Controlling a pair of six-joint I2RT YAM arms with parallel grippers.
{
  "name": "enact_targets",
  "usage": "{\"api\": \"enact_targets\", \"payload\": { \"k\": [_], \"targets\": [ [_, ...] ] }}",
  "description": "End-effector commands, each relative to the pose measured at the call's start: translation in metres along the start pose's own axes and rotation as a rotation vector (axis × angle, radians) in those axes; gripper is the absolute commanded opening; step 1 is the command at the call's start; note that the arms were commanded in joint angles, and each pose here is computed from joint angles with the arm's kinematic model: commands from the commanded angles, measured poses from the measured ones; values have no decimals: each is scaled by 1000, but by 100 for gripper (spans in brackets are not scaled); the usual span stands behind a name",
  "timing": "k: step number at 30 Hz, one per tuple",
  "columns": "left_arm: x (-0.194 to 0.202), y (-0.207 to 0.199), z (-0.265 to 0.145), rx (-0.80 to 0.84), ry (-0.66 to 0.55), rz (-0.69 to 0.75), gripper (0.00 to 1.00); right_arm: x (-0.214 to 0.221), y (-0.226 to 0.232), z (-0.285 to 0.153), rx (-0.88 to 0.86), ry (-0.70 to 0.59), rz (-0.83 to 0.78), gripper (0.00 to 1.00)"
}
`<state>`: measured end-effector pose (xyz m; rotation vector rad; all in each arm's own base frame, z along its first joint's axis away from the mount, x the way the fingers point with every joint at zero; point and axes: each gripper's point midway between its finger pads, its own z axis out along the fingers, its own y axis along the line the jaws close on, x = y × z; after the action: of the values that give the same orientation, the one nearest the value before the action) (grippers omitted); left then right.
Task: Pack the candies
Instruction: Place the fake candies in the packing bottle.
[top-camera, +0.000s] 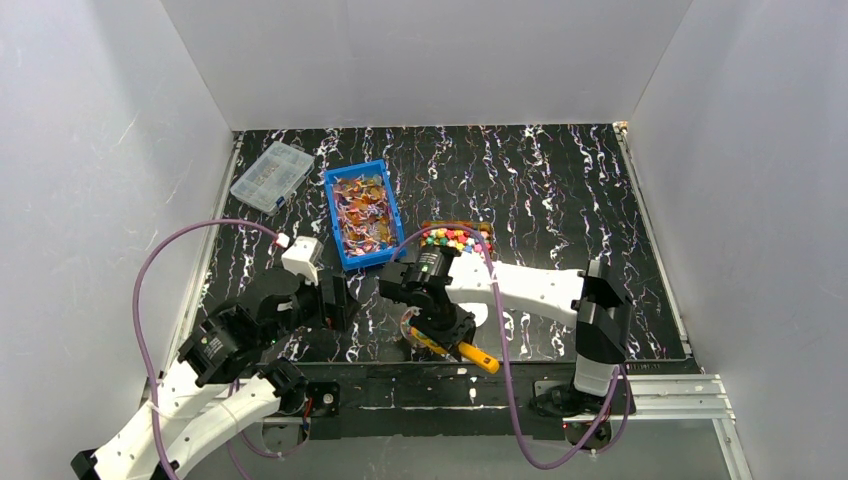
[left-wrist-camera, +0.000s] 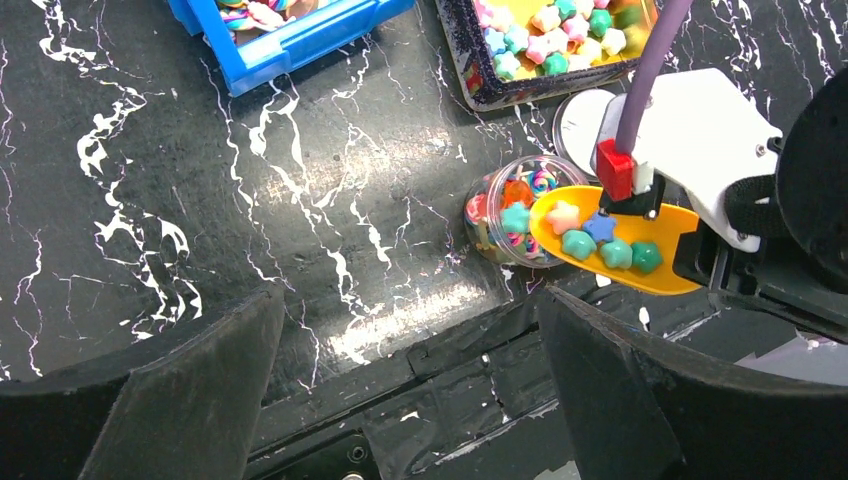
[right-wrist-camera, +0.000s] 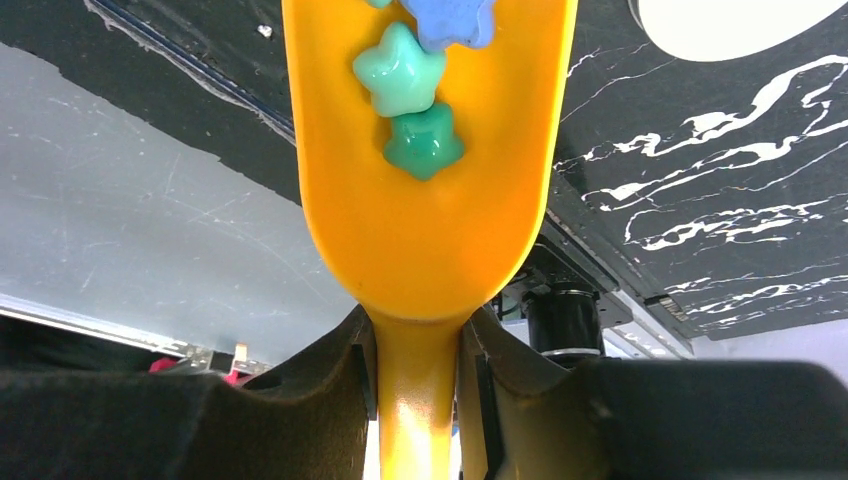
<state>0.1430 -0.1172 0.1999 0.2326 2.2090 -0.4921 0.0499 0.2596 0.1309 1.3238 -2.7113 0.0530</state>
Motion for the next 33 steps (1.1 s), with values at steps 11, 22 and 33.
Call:
{"api": "enact_targets", "payload": {
  "k": [11,22,33],
  "targets": [
    [3,0,-7,31,-32,5,98,7,6,-8,-201,101,85,1],
    [1,1,-10,36,-55,0,98,9,6,-18,-377,135,138,1],
    [0,2,-12,35,-65,-3,99,9,12,-34,-512,134,188,1]
  ]
}}
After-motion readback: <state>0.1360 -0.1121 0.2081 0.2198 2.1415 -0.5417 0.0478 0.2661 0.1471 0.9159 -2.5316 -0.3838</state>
